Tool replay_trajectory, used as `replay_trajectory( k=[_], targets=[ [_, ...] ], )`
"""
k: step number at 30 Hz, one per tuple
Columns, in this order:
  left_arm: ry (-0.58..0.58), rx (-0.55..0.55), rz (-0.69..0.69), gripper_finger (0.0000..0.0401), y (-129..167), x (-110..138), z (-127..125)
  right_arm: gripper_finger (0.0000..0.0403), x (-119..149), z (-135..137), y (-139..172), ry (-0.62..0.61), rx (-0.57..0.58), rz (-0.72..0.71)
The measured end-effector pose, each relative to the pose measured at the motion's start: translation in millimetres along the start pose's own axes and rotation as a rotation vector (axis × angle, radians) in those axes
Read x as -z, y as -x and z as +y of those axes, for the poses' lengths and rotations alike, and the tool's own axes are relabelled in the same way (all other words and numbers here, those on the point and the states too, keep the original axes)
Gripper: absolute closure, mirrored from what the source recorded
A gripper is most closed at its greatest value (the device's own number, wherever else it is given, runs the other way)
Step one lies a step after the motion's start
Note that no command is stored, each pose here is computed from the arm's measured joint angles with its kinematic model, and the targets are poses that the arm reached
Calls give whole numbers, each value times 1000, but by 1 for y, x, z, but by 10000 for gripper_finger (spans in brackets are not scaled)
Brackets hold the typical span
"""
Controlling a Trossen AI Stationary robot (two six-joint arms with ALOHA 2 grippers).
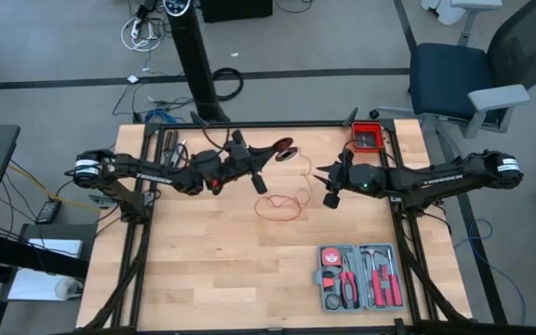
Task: Coil cords
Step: Coil the wire
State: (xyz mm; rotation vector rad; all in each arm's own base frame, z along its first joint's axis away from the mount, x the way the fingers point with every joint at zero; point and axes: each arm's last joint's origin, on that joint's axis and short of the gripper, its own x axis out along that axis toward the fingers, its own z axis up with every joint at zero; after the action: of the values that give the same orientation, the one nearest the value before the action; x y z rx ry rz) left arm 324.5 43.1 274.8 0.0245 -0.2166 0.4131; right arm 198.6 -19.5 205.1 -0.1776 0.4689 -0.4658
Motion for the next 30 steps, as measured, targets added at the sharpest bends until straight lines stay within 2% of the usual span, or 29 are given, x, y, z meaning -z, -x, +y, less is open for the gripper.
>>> replay_trajectory(
  k=[7, 12, 17, 19, 25, 30],
  targets=[
    [9, -62, -24, 401, 1, -1, 4, 293, -12, -1, -9, 33, 48, -124],
    [31, -135, -27, 401, 1, -1, 6, 293, -18, -8, -9, 73, 125, -105],
    [85, -177, -29, 401, 2, -1, 7, 293, -27, -11, -10, 104, 127, -86],
    [116, -180, -33, 401, 2, -1, 7, 293, -32, -10, -10, 179, 124, -77],
    [181, -189, -43, 401, 2, -1, 8, 293, -41, 6, -3, 533, 66, -89],
    [211, -189, -46, 401, 2, -1, 8, 295, -42, 18, -9, 759, 91, -43]
  ],
)
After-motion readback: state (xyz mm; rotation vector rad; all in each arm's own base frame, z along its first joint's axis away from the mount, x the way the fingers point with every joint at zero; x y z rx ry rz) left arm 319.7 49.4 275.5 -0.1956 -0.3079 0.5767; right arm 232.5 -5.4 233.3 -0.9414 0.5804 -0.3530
